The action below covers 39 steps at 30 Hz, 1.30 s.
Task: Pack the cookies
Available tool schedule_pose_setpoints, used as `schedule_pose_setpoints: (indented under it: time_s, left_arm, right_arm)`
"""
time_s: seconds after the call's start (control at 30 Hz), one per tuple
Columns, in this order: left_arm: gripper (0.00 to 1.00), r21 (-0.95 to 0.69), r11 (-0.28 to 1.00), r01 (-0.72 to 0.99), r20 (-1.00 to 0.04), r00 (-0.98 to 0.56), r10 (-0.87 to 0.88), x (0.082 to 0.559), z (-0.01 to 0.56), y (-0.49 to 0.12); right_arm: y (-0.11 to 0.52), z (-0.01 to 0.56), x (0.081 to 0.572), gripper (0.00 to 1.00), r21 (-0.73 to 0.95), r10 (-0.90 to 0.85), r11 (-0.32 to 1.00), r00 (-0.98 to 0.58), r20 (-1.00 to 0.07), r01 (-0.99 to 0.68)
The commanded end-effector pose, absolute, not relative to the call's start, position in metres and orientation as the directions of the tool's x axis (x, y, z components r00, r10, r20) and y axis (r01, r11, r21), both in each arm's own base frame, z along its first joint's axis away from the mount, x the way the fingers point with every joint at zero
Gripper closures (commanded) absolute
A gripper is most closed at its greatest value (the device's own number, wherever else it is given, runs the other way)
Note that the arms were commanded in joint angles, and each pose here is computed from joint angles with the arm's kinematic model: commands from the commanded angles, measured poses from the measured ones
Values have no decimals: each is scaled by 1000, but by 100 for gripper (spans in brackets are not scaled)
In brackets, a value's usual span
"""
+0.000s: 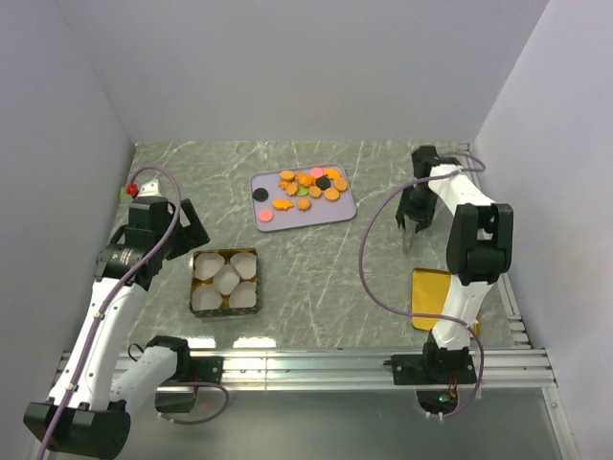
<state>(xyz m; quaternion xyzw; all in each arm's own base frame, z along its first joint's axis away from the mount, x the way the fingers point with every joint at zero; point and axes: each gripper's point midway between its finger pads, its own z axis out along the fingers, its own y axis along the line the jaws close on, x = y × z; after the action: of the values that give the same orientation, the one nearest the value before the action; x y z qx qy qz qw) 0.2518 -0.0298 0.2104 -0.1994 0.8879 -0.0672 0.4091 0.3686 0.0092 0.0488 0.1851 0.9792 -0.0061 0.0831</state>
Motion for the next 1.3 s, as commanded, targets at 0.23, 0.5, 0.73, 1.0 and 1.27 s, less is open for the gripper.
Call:
schedule_pose_setpoints:
  time_s: [0.23,0.5,0.73,1.0,1.27]
  left_arm:
    - [3,-325,917,-231,-725,-562,-398,256,229,-39]
    - [1,-303,924,-234,-749,-542,-382,253,235,-33]
    - [1,-296,919,-259,-747,-537,-392,251,231,-29]
    - [1,-306,921,-240,-745,-543,-389,254,226,-34]
    - [0,-314,923,-221,-745,-545,-384,260,224,-37]
  right_arm:
    - [86,152,355,43,133,242,968,-927,-285,212]
    - [109,175,333,43,164,205,973,-928,-310,160]
    - [135,203,324,43,194,154,977,-922,-356,88]
    - [175,211,333,43,172,59,985,-919,-390,-9]
    - [193,197,371,43,97,22,995,-918,-396,-18]
